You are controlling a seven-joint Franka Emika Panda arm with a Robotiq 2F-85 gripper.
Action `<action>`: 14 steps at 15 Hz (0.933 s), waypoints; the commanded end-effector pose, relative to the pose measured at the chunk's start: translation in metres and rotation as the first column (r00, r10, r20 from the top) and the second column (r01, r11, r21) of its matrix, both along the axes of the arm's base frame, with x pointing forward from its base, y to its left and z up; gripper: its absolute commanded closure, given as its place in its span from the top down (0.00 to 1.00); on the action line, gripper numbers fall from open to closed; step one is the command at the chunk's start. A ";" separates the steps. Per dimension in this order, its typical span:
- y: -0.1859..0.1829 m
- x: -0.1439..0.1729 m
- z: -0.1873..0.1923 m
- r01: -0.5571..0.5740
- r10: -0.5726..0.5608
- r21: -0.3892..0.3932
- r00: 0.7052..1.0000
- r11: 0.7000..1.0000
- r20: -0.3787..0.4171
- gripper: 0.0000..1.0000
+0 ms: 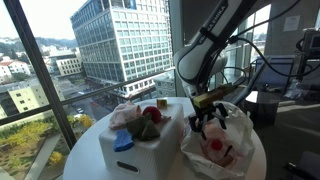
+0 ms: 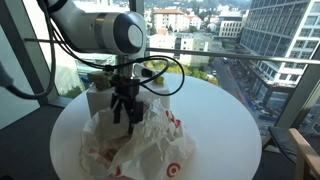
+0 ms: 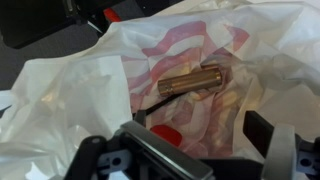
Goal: Remove the items from the plastic bag and put them on the white basket
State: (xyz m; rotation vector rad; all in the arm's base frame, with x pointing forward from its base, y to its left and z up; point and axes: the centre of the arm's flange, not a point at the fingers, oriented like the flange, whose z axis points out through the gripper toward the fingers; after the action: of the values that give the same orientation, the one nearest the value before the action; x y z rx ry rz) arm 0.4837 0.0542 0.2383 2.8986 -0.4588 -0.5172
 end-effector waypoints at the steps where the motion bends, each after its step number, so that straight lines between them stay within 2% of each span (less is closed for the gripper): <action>1: -0.032 0.005 -0.029 0.026 -0.030 0.082 0.998 0.996 0.051 1.00; 3: -0.044 0.013 -0.045 0.012 -0.024 0.110 0.993 0.994 0.111 1.00; 7: -0.055 0.014 -0.069 0.028 -0.050 0.113 0.978 0.993 0.201 1.00; 9: -0.047 0.001 -0.062 0.039 -0.073 0.163 0.975 0.986 0.212 1.00; 12: -0.026 -0.021 -0.048 0.039 -0.084 0.238 0.979 0.970 0.183 1.00; 14: -0.020 -0.023 -0.051 0.046 -0.095 0.237 0.976 0.971 0.198 1.00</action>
State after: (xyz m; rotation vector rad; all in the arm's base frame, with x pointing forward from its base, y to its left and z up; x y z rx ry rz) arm 0.4782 0.0260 0.1732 3.1490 -0.5651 -0.3350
